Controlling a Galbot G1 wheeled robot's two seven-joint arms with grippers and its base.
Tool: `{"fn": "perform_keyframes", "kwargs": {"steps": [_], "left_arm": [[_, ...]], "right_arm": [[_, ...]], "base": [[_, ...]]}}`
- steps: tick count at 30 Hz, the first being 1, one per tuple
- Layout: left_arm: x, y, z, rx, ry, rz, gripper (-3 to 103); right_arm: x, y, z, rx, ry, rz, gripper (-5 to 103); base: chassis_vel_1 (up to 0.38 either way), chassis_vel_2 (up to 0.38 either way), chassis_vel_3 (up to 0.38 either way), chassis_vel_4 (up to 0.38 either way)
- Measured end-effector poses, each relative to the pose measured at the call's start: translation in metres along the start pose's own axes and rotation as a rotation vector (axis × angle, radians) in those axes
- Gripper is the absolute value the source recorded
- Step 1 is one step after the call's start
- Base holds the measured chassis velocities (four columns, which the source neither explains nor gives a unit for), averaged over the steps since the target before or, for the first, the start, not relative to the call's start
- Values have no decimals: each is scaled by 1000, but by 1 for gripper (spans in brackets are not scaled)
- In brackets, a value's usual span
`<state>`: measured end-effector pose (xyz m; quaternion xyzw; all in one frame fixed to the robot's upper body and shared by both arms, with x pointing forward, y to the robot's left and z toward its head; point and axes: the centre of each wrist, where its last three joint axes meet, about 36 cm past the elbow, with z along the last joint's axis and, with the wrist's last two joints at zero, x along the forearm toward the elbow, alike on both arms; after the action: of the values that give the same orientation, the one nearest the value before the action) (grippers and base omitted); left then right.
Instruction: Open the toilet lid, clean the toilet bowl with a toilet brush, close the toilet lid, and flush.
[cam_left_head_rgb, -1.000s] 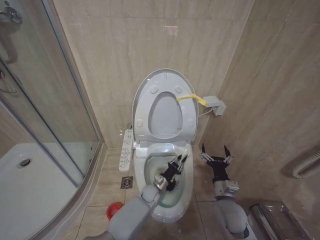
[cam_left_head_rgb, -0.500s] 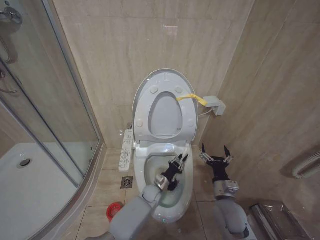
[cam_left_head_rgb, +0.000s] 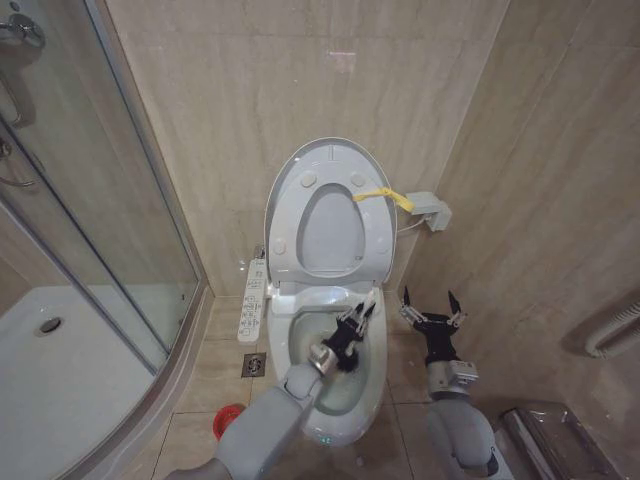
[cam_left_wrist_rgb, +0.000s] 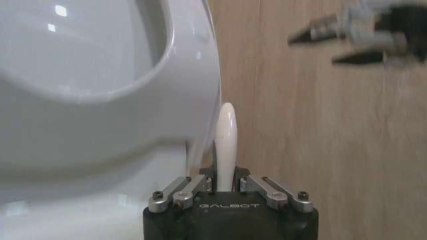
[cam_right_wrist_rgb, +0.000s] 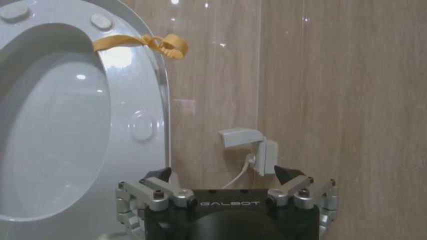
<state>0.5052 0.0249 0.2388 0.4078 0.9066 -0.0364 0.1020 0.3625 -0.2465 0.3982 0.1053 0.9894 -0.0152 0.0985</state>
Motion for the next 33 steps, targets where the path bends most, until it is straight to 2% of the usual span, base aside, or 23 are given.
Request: {"fn": "perform_keyframes", "kwargs": {"steps": [6, 17, 18, 20, 26, 27, 30, 33], "left_arm": [[19, -1, 5, 0, 8, 1, 19], [57, -1, -28, -18, -31, -2, 19], [73, 2, -32, -31, -37, -24, 19], [79, 3, -33, -32, -39, -34, 19], [128, 12, -54, -54, -50, -75, 19], [128, 12, -54, -54, -50, -75, 19], [144, 11, -55, -51, -39, -90, 19], [175, -1, -53, -27, -12, -119, 19]], "right_arm": [[0, 0, 0, 0, 0, 0, 100], [0, 0, 0, 0, 0, 0, 100], [0, 0, 0, 0, 0, 0, 100], [0, 0, 0, 0, 0, 0, 100], [0, 0, 0, 0, 0, 0, 100], [0, 0, 0, 0, 0, 0, 100], [0, 0, 0, 0, 0, 0, 100], [0, 0, 0, 0, 0, 0, 100]], "base": [[0, 0, 0, 0], [0, 0, 0, 0], [0, 0, 0, 0], [0, 0, 0, 0], [0, 0, 0, 0], [0, 0, 0, 0], [0, 0, 0, 0], [0, 0, 0, 0]]}}
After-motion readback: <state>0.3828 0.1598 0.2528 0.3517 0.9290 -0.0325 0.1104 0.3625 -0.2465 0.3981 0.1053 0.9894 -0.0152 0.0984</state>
